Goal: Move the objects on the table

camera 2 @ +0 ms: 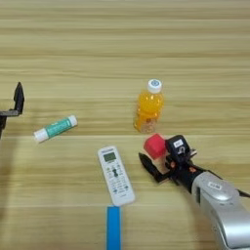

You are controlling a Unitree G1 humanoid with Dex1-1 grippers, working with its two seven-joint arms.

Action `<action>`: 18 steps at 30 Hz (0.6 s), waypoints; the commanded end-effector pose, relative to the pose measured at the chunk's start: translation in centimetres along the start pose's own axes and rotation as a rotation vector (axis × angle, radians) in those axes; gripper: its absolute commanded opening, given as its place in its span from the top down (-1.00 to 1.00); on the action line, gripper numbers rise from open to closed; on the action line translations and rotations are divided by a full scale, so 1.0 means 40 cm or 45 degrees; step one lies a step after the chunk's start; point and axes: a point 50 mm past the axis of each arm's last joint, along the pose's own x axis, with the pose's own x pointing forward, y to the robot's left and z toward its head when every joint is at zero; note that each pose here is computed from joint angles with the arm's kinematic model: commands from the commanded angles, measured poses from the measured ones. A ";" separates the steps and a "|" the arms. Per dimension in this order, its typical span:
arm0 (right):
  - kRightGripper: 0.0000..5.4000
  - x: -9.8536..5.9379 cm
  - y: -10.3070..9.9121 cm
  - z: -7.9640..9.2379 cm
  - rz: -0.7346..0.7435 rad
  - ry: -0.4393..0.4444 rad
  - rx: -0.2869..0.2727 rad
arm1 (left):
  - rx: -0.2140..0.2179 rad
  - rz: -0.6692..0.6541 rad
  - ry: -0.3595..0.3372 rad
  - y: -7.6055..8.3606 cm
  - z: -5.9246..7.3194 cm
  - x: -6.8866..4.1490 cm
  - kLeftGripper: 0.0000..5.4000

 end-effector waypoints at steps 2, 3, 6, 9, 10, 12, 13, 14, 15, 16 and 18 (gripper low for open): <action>-0.44 0.019 -0.006 0.003 -0.027 -0.023 -0.024 | 0.011 -0.009 0.000 -0.007 -0.002 0.002 -1.00; -0.42 0.021 -0.007 0.003 -0.032 -0.026 -0.022 | 0.010 -0.009 0.000 -0.007 -0.002 0.002 -1.00; -0.29 0.023 -0.009 0.002 -0.042 -0.035 -0.019 | 0.011 -0.010 -0.001 -0.007 -0.001 0.002 -1.00; -0.19 0.023 -0.009 0.002 -0.043 -0.038 -0.017 | 0.010 -0.010 -0.001 -0.007 -0.002 0.002 -1.00; -0.16 0.022 -0.009 0.002 -0.043 -0.039 -0.018 | 0.010 -0.010 -0.001 -0.007 -0.002 0.001 -1.00; -0.08 0.022 -0.010 0.003 -0.044 -0.039 -0.019 | 0.011 -0.011 0.000 -0.007 -0.002 0.001 -1.00; -0.02 0.021 -0.010 0.002 -0.045 -0.038 -0.019 | 0.010 -0.011 0.000 -0.007 -0.002 0.001 -1.00; 0.03 0.021 -0.011 0.002 -0.045 -0.037 -0.019 | 0.010 -0.011 0.000 -0.007 -0.002 0.001 -1.00; 0.05 0.021 -0.011 0.002 -0.045 -0.037 -0.019 | 0.010 -0.011 -0.001 -0.007 -0.002 0.001 -1.00; 0.09 0.020 -0.011 0.002 -0.044 -0.037 -0.019 | 0.010 -0.011 -0.001 -0.007 -0.002 0.001 -1.00; 0.17 0.020 -0.011 0.004 -0.044 -0.040 -0.019 | 0.010 -0.011 -0.001 -0.008 -0.002 0.001 -1.00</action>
